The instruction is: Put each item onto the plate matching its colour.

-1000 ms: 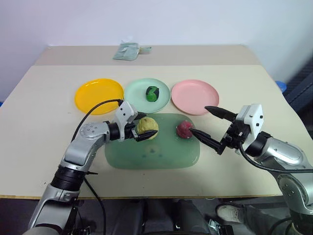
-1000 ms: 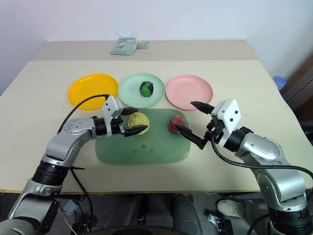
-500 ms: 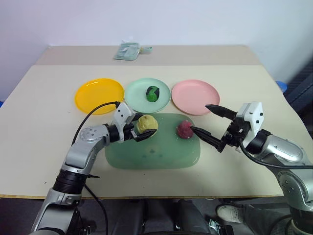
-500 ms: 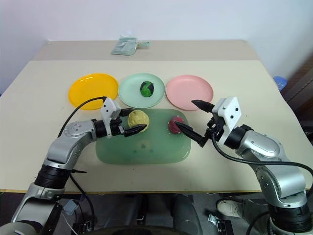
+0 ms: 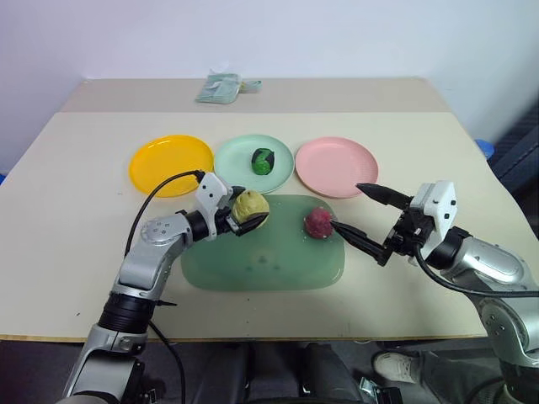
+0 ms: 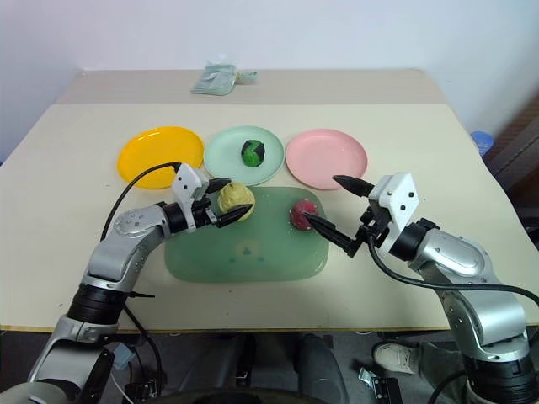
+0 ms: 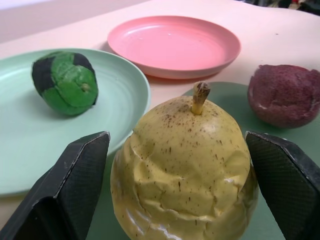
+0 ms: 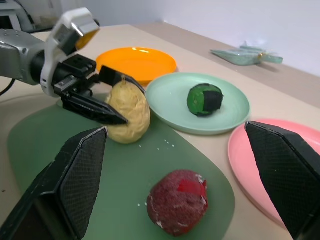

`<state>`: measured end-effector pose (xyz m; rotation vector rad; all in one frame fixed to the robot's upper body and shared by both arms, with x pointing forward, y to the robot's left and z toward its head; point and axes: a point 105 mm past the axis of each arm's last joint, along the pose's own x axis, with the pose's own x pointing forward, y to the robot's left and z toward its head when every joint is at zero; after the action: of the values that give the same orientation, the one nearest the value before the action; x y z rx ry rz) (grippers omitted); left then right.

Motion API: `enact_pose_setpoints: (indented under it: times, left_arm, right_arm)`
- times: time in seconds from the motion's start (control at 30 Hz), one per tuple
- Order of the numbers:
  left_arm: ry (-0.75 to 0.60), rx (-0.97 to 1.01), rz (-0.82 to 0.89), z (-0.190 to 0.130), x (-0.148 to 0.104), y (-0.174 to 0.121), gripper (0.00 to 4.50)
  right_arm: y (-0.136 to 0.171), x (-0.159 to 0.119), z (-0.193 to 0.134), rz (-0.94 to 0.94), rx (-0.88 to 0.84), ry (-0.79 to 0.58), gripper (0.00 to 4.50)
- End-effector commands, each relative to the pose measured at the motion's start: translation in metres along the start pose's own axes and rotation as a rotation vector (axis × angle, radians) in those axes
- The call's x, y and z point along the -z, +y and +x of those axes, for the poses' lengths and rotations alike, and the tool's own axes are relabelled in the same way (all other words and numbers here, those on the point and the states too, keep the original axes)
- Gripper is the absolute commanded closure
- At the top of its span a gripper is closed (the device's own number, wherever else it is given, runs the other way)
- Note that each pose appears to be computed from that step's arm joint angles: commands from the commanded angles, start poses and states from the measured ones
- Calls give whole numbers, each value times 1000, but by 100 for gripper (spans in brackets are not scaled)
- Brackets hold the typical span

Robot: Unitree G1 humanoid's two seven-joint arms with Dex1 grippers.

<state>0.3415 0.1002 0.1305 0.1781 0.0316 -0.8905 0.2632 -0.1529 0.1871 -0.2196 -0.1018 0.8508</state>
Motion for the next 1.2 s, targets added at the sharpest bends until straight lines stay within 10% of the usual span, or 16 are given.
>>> enact_pose_setpoints:
  times: [0.03,0.33,0.87,1.0,1.2]
  left_arm:
    - [-37,-5,16,-2,-9,3,142]
    - [-93,-122,-8,-7,-21,20,190]
    - [-215,-1094,-143,-72,-35,168,190]
    - [-238,-1112,-152,-62,-37,172,10]
    - [-290,-1035,-134,-55,-49,163,4]
  right_arm:
    - [-2,-8,-5,-32,15,-37,0]
    - [1,-11,-4,-38,15,-42,0]
    - [-6,-9,-3,-38,25,-40,0]
    - [-5,-7,-2,-38,18,-42,0]
    - [-3,-10,4,-37,8,-43,0]
